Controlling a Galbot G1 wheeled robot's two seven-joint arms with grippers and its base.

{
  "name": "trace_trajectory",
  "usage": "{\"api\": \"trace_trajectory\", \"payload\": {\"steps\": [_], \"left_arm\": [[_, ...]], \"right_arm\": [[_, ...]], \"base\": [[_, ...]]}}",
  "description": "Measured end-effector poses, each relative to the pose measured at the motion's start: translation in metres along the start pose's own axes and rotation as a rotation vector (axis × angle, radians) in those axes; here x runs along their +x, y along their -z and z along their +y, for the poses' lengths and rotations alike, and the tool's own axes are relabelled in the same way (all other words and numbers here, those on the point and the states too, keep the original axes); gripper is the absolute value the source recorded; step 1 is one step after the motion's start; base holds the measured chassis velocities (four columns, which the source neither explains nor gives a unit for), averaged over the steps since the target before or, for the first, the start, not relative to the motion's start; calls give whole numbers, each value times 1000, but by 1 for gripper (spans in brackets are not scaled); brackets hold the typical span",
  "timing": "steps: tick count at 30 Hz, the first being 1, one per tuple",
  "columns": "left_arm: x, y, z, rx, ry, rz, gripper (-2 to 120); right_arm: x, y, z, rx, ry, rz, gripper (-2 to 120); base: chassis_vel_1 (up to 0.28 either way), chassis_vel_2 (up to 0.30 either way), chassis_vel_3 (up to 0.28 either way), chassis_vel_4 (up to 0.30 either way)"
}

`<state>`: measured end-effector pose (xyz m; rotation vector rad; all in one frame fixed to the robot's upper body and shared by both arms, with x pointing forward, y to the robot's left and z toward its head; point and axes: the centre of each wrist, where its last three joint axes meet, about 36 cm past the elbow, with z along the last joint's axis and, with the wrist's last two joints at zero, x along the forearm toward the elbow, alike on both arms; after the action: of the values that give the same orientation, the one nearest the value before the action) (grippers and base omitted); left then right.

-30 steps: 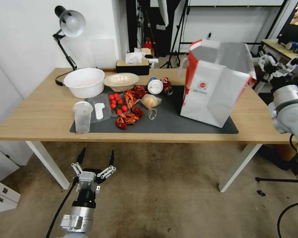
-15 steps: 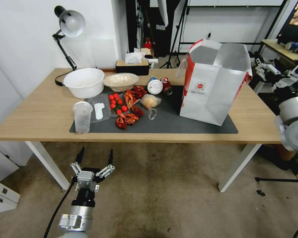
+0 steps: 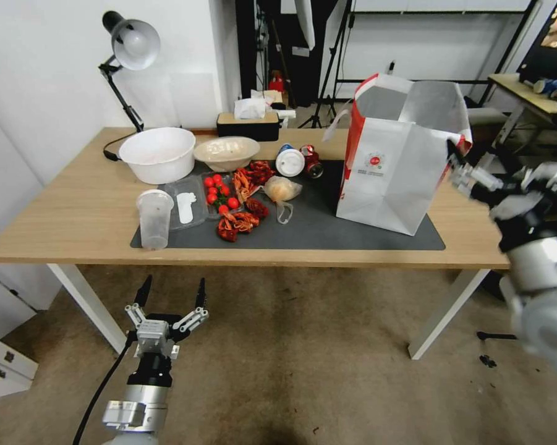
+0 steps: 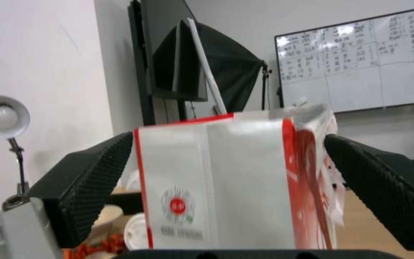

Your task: Pick up the food delivery bag from the floor and place it on the table.

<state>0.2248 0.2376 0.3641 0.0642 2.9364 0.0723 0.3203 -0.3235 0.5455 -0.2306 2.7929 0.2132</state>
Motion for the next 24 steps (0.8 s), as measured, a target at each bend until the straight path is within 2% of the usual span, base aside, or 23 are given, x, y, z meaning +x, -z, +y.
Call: {"api": "trace_trajectory", "payload": {"steps": [10, 15, 22, 24], "left_arm": [[1, -6, 4, -4, -3, 8, 100], [2, -8, 5, -6, -3, 11, 100], [2, -18, 8, -2, -9, 17, 100], [2, -19, 9, -1, -10, 18, 100]], "right_arm": [[50, -41, 22, 23, -38, 26, 100], [66, -59, 23, 43, -63, 48, 100], [109, -116, 16, 73, -123, 139, 100], [114, -121, 16, 74, -127, 147, 100]], "base": [[0, 0, 0, 0], [0, 0, 0, 0], [0, 0, 0, 0], [0, 0, 0, 0]]}}
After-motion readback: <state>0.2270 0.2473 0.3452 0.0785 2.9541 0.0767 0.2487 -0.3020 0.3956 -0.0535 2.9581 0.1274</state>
